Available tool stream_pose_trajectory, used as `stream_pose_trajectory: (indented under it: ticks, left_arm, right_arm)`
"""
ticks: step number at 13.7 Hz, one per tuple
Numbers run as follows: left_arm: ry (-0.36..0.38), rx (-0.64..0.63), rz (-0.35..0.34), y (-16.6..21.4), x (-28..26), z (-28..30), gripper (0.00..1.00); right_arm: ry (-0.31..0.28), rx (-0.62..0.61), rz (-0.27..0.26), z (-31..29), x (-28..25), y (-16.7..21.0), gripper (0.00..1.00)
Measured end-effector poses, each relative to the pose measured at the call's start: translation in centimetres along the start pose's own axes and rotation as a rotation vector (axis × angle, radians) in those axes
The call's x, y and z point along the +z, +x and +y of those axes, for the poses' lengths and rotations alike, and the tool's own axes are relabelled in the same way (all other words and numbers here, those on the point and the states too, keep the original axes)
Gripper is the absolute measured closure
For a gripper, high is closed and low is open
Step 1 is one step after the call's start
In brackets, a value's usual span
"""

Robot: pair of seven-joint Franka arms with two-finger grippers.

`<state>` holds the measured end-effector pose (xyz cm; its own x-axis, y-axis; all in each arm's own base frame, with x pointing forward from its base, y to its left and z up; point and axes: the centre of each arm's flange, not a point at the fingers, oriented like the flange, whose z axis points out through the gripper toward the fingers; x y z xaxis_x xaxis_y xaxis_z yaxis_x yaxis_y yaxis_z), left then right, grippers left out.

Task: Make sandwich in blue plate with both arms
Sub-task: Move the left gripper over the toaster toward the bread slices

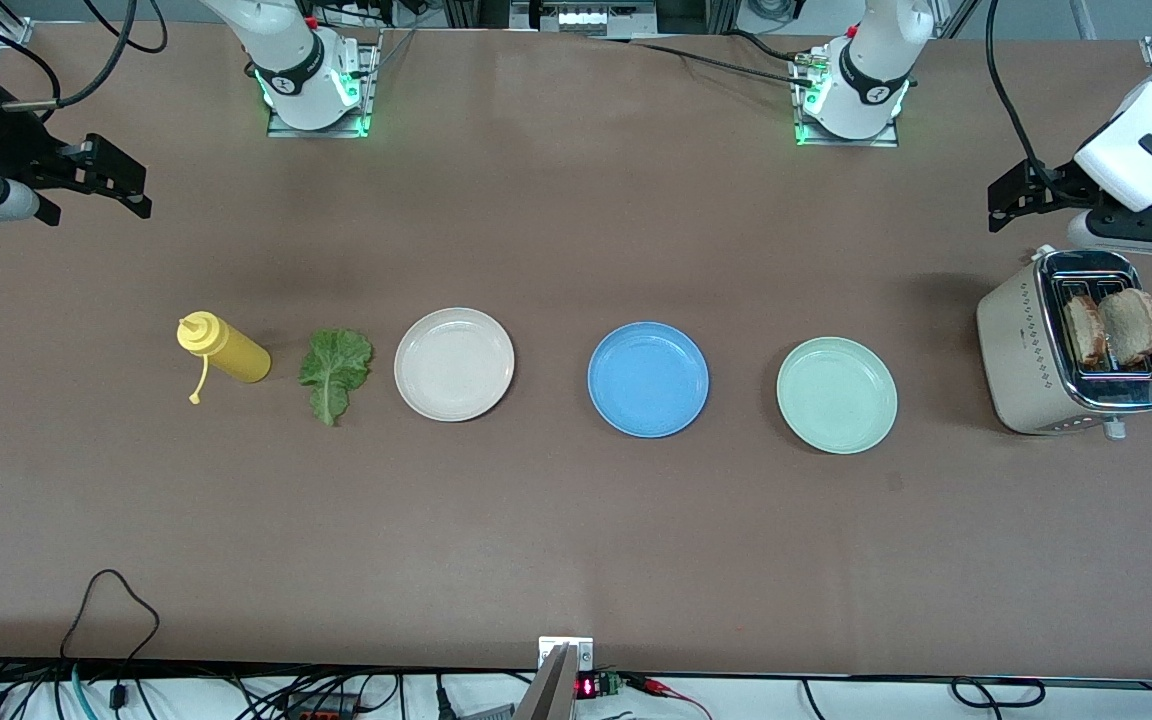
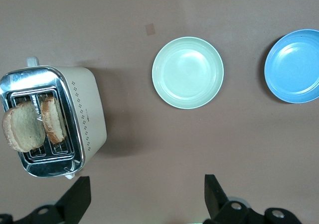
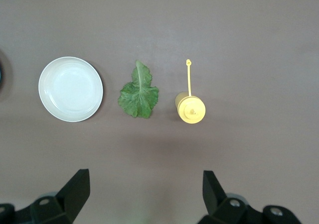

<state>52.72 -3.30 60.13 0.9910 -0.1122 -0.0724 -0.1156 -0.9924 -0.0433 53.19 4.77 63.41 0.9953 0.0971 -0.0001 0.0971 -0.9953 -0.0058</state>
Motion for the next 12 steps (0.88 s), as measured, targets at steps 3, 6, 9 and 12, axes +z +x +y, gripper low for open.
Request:
stream_pose_trajectory:
  ticks: [3,6,9,12]
  left_arm:
    - [0.000,0.000,0.001,0.0,0.0,0.0,0.00]
    - [0.000,0.000,0.003,0.1,-0.2,0.0,0.00]
    - [-0.003,-0.005,-0.041,-0.1,0.6,-0.2,0.00]
    - [-0.009,-0.005,-0.146,-0.1,2.5,-0.2,0.00]
  right_arm:
    - [0.000,0.007,0.002,0.3,-0.1,0.0,0.00]
    - [0.000,0.009,0.004,0.5,-0.1,0.0,0.00]
    - [0.000,0.010,0.006,0.5,-0.1,0.0,0.00]
    - [0.000,0.010,0.006,0.5,-0.1,0.0,0.00]
